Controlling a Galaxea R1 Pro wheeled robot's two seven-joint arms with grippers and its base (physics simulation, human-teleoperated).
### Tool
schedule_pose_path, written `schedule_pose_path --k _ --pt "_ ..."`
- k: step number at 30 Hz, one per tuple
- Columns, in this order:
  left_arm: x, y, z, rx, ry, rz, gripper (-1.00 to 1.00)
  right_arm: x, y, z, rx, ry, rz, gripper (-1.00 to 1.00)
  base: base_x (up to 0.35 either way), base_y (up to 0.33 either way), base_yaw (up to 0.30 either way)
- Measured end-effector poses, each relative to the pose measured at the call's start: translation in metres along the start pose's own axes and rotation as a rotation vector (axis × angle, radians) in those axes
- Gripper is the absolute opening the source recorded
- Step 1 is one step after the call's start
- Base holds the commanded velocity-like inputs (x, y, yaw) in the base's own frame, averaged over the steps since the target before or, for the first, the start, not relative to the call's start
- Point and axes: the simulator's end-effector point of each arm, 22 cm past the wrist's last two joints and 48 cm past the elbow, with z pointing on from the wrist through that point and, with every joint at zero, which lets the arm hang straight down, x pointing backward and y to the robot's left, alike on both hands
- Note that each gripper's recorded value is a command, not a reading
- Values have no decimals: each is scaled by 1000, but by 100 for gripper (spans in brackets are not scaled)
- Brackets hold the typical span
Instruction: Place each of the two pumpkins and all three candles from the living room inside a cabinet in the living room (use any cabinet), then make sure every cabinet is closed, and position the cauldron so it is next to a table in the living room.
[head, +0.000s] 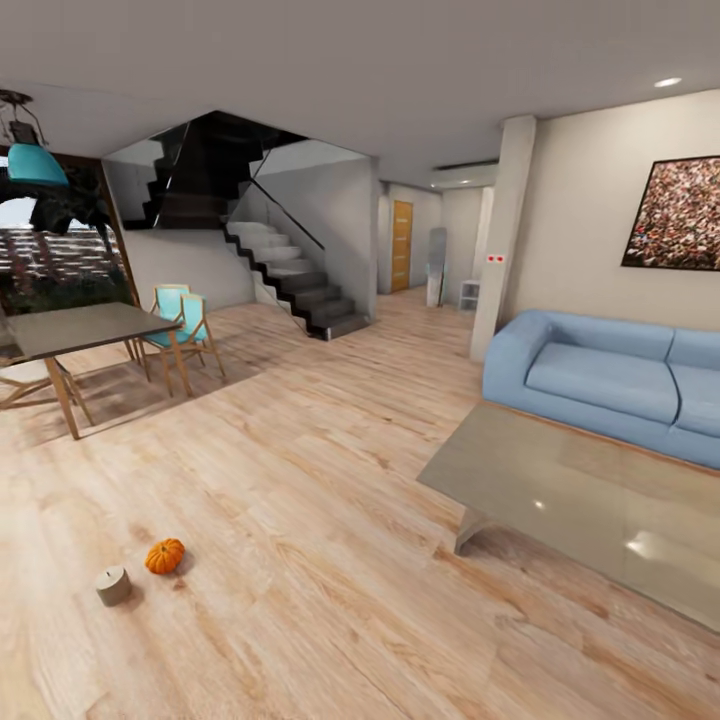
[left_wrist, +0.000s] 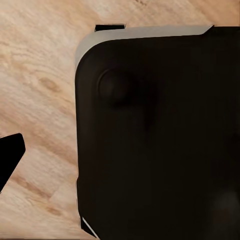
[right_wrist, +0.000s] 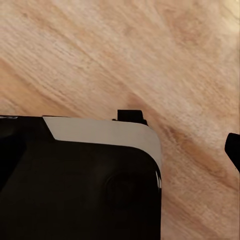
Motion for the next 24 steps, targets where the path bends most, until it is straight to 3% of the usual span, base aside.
schedule_pose_path --k 24 --pt "9 3 0 -8 25 0 100 11 3 0 -8 28 -31 100 0 0 224"
